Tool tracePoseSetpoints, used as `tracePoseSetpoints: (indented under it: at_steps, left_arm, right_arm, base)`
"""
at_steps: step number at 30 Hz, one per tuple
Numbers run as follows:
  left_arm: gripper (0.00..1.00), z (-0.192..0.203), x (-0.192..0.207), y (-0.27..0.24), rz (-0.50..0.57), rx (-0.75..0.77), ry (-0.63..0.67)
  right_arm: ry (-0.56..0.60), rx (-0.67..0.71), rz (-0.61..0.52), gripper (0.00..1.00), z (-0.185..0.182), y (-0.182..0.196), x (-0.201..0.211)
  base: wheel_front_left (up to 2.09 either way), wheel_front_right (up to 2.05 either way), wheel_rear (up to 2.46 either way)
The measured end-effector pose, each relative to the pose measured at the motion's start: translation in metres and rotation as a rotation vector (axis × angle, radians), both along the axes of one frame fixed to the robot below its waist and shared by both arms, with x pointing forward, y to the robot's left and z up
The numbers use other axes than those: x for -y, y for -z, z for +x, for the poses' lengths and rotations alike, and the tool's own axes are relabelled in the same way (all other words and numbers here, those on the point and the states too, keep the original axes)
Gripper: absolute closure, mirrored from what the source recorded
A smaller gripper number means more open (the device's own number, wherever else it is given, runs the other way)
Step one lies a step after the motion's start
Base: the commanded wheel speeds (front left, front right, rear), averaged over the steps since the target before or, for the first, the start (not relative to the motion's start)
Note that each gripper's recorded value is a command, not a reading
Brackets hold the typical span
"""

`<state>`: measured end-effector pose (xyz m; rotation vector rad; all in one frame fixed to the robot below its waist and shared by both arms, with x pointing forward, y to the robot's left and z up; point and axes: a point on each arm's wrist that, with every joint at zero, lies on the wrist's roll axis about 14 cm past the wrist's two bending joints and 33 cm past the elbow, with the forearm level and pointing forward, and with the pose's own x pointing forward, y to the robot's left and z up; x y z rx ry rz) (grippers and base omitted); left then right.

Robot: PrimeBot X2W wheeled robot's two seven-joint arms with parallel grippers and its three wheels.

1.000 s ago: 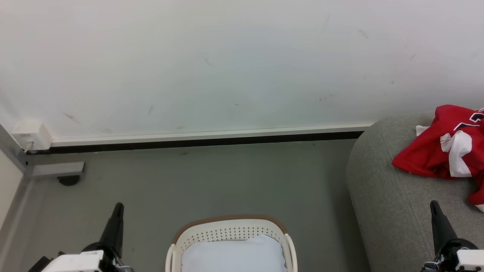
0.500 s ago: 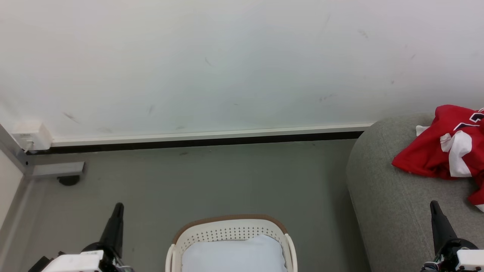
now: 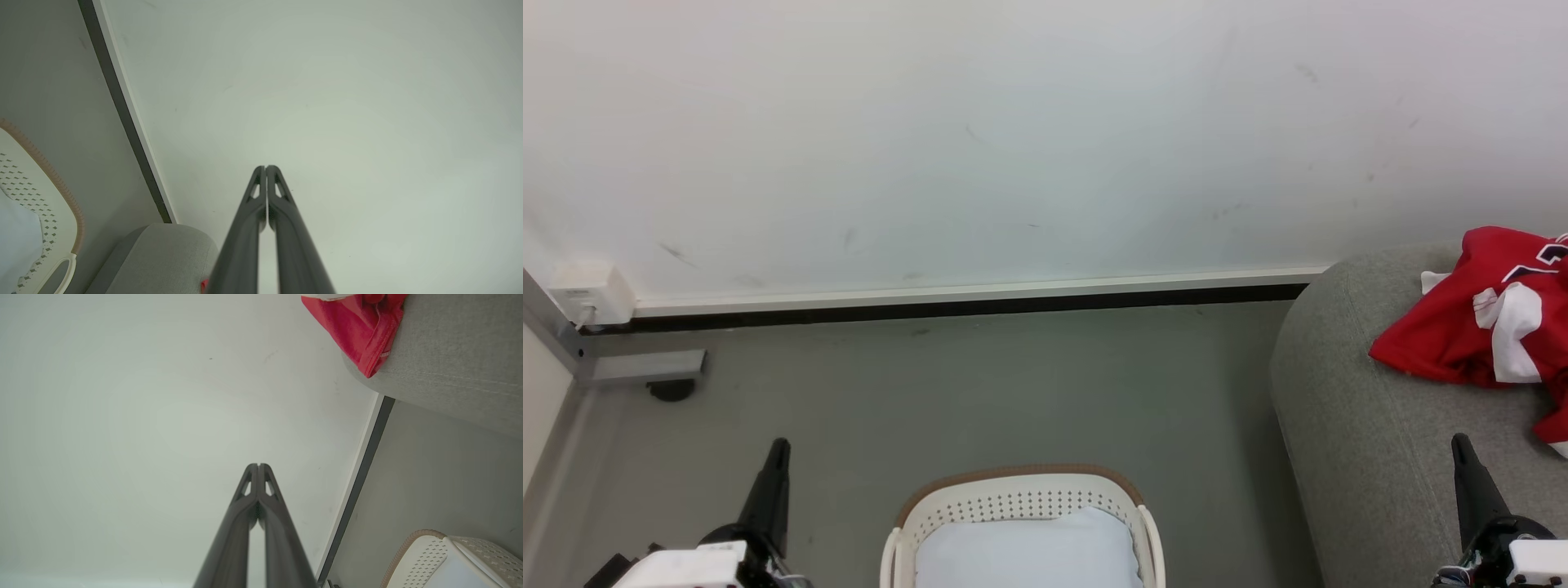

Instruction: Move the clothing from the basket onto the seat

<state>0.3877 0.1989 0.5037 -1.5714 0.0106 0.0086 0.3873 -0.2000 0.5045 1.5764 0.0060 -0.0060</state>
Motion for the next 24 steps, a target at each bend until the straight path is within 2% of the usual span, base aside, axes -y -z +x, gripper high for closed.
tracePoseSetpoints:
  at_steps: [24]
  left_arm:
    - [1.0,0.0,0.0,-0.0001,0.0,0.0,0.0]
  right_arm:
    - [-0.002,0.0,0.0,1.0,0.0,0.0,-0.0002]
  base:
    - [0.0,0.0,0.0]
